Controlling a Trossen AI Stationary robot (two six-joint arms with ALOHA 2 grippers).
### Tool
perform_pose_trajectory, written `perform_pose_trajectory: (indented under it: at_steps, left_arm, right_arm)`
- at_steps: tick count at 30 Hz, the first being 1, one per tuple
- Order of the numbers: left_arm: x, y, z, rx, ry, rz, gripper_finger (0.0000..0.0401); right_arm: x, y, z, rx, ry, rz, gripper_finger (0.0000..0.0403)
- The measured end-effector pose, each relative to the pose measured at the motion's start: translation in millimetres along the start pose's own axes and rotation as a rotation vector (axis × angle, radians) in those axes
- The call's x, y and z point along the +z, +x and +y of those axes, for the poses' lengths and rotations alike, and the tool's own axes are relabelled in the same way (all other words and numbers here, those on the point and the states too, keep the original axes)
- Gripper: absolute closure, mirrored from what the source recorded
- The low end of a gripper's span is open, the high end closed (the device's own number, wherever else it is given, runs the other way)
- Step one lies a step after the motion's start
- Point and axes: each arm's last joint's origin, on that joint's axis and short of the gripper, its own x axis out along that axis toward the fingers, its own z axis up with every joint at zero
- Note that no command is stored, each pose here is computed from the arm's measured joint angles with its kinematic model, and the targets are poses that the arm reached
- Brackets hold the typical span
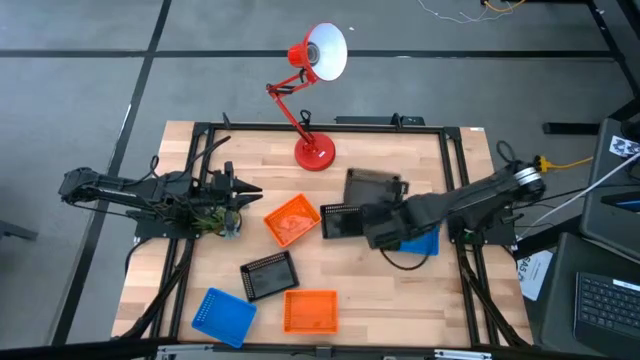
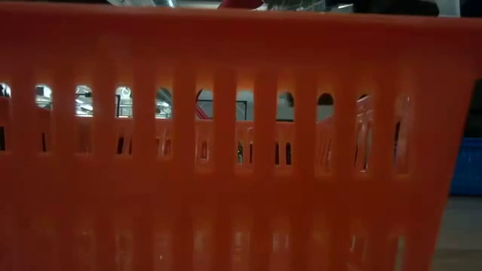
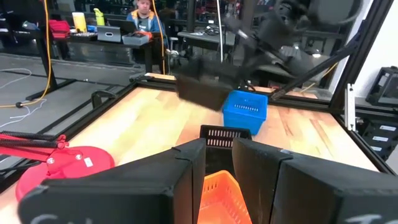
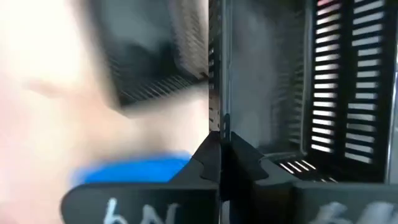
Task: Stack baskets by color
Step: Stack the bottom right black bin on the top right black bin
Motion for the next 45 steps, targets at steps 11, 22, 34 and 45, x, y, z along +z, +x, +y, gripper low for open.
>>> perform_pose_trajectory:
  at_steps: [11,22,34,45]
  left_arm:
    - [-0.1,0.0,0.0,0.000,0.002,0.000,0.0328]
    - [-0.2,0.1,0.0,0.000,0.003,0.001,0.0328]
    - [-0.2,0.1,0.0,0.001,0.003,0.000,0.0328]
    - [-0.1,0.0,0.0,0.001,0.002,0.000,0.0328]
  right_arm:
    - [-4.2,56.3,13.9,0.150,-0.077,-0.117,0.0399]
    - [18.8,59.3,23.5,0.215,-0.125,-0.171,0.0399]
    - [14.9,71.9,29.5,0.211,-0.039,-0.085,0.0395]
    - [14.6,71.6,30.6,0.251,-0.041,-0.075,0.0292]
